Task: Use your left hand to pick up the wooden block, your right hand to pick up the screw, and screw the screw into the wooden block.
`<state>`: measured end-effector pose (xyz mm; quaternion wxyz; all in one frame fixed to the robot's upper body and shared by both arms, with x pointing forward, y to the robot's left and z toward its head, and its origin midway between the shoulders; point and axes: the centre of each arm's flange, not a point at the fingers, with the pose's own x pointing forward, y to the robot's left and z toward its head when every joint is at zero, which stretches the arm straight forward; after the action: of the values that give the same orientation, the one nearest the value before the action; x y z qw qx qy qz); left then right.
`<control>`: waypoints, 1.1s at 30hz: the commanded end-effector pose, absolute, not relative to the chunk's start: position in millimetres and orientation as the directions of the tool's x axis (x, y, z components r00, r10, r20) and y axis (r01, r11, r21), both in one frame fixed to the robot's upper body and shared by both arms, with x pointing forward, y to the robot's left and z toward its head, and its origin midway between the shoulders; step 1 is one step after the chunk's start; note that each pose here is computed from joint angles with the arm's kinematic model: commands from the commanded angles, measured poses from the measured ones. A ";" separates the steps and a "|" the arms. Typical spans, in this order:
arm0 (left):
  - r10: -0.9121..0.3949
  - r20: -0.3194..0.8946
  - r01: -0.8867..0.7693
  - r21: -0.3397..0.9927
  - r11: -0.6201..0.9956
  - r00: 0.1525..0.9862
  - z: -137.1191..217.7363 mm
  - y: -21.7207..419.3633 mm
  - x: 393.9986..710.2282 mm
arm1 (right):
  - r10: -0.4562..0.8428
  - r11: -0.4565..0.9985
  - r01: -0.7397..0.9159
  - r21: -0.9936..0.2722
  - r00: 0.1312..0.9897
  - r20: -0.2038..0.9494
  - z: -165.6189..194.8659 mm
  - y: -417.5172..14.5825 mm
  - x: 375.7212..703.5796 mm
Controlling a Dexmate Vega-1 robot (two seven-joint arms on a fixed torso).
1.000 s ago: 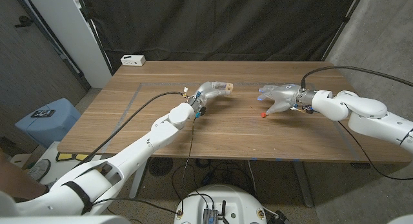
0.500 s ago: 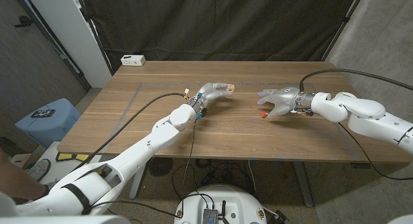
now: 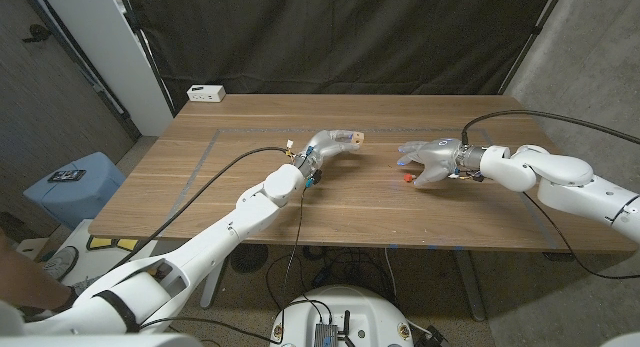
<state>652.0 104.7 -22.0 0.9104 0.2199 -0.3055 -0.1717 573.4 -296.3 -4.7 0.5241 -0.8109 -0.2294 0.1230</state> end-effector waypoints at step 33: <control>-0.449 0.480 0.179 0.508 0.842 0.754 -26.7 105.9 652.8 | 0.413 -0.377 0.132 -0.917 0.910 -0.038 -2.4 -282.0 587.3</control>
<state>651.7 106.9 -26.3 0.9098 0.2210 -0.3068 -0.1712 585.5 -283.9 -3.1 0.5256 -0.8221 -0.1771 0.1287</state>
